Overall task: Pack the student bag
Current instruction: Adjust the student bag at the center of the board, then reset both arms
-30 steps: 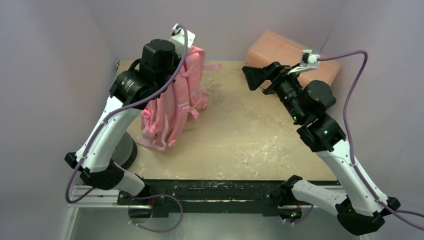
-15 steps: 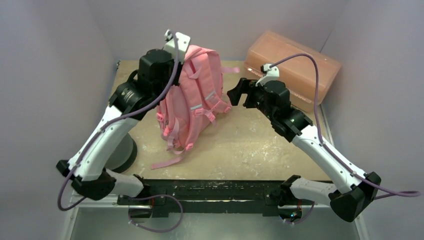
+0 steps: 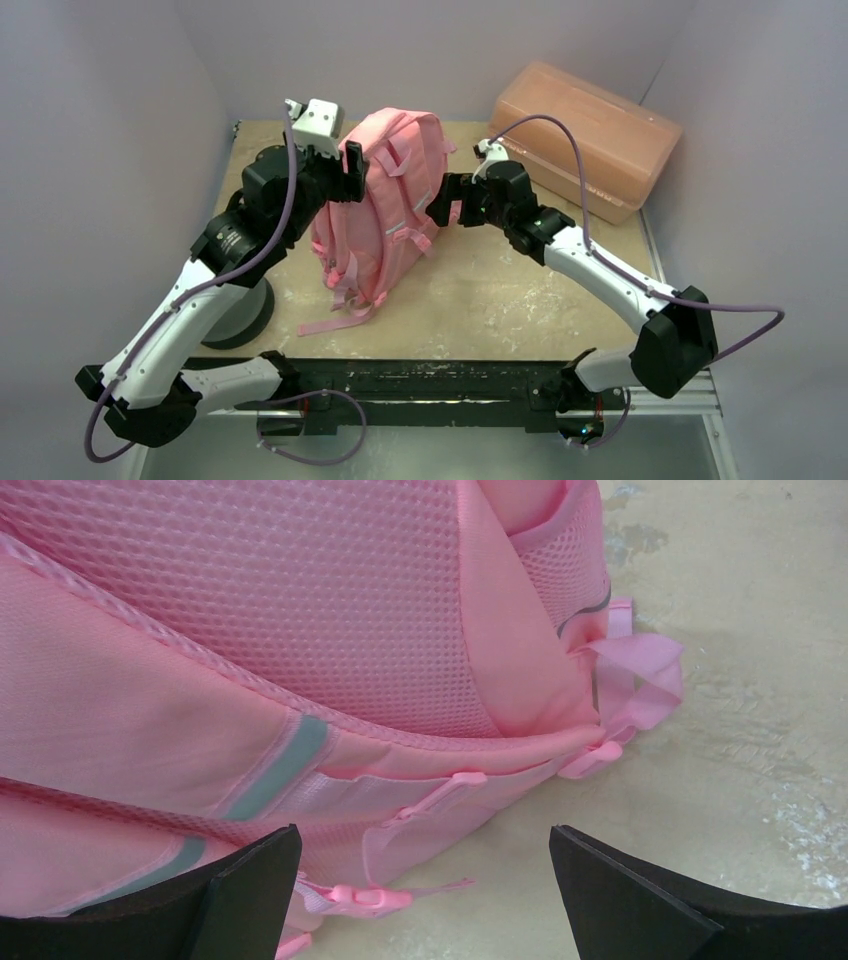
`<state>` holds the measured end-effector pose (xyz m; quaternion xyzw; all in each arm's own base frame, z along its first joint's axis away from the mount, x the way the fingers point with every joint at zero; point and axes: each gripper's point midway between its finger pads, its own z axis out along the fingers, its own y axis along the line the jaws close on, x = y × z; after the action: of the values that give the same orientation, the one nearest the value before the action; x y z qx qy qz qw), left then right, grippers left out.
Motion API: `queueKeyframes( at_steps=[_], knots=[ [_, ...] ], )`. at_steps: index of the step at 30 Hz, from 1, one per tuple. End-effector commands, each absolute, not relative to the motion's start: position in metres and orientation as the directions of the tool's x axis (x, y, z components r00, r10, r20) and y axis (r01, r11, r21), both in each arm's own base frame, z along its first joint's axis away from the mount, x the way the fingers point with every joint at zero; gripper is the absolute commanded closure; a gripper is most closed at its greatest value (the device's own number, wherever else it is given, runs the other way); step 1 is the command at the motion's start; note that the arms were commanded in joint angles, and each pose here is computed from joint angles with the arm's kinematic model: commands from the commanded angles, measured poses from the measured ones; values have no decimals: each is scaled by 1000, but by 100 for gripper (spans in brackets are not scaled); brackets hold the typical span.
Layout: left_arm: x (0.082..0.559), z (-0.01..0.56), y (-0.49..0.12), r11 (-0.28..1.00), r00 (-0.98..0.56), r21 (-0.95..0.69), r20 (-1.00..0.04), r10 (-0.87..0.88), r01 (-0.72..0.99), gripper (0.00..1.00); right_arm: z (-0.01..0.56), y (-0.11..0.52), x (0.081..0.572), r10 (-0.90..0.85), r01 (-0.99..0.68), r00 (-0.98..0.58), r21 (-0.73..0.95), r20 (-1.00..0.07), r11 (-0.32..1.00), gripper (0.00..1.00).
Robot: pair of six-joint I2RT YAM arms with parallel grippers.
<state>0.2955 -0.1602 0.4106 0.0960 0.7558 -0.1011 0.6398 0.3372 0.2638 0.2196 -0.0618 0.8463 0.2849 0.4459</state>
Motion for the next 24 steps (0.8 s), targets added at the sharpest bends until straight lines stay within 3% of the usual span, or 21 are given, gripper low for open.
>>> queueKeyframes(
  at_steps=[1, 10, 14, 24],
  knots=[
    [281, 423, -164, 940, -189, -95, -981, -33, 326, 33, 266, 274, 344, 194, -431, -515, 448, -835, 784, 1],
    [249, 448, -171, 882, -210, -170, -974, -84, 439, 22, 277, 262, 333, 136, -464, -481, 383, -866, 799, 1],
    [232, 463, -152, 884, -171, -184, -978, -121, 429, 21, 292, 232, 334, 134, -383, -425, 312, -895, 870, 1],
    [161, 535, -40, 930, 244, -231, -921, -304, 288, 19, 402, 124, 303, 195, -122, -90, 205, -977, 971, 1]
  ],
)
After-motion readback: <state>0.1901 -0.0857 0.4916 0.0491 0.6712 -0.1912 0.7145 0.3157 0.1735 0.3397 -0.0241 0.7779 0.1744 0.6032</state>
